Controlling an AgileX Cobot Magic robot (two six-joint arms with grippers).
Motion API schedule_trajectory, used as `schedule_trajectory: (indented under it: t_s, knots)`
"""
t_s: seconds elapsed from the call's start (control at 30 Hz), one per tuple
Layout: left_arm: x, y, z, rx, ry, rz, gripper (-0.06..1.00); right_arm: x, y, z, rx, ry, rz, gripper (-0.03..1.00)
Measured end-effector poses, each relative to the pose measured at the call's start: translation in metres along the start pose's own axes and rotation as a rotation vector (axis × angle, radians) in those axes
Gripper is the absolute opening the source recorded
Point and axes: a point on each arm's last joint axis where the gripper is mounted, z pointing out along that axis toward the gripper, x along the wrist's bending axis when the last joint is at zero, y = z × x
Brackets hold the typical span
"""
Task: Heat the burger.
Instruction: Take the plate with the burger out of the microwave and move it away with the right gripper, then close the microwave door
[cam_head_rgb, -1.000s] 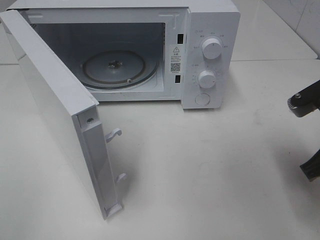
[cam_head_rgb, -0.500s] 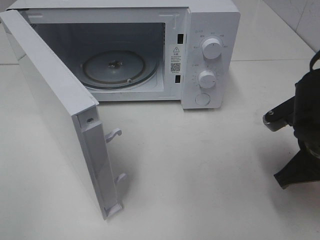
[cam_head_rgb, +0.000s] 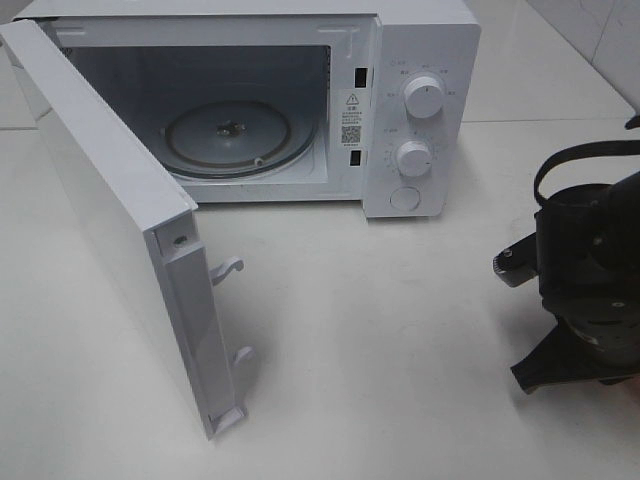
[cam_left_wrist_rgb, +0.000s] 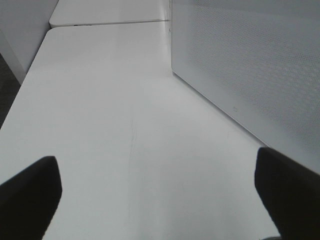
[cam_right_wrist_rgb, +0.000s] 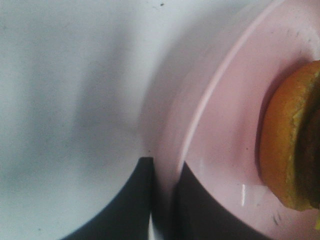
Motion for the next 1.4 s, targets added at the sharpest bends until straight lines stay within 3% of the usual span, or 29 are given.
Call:
schedule_trajectory:
  t_s: [0.4, 0.5, 0.57, 0.6, 0.7, 0.8, 1.0, 1.23, 1.4]
  knots:
    - [0.000, 0.000, 0.000, 0.000, 0.000, 0.000, 0.98, 0.015, 0.002, 0.019, 0.012, -0.020, 0.034, 0.14]
    - [0.000, 0.000, 0.000, 0.000, 0.000, 0.000, 0.98, 0.014, 0.002, 0.019, 0.011, -0.035, 0.030, 0.22]
    - [0.000, 0.000, 0.000, 0.000, 0.000, 0.000, 0.98, 0.013, 0.001, 0.018, 0.018, -0.035, 0.012, 0.35]
    - [0.000, 0.000, 0.000, 0.000, 0.000, 0.000, 0.98, 0.013, 0.001, 0.018, 0.018, -0.035, 0.012, 0.35]
    - [0.000, 0.000, 0.000, 0.000, 0.000, 0.000, 0.98, 0.006, 0.000, 0.007, 0.011, 0.002, 0.005, 0.50]
    - [0.000, 0.000, 0.000, 0.000, 0.000, 0.000, 0.98, -0.002, 0.000, -0.006, -0.011, 0.043, 0.004, 0.57]
    - [0.000, 0.000, 0.000, 0.000, 0.000, 0.000, 0.98, -0.017, -0.003, -0.031, -0.069, 0.131, -0.007, 0.62]
    - [0.000, 0.000, 0.000, 0.000, 0.000, 0.000, 0.98, -0.047, -0.015, -0.070, -0.226, 0.256, -0.075, 0.79]
    - [0.000, 0.000, 0.000, 0.000, 0.000, 0.000, 0.98, -0.065, -0.029, -0.090, -0.310, 0.321, -0.102, 0.83]
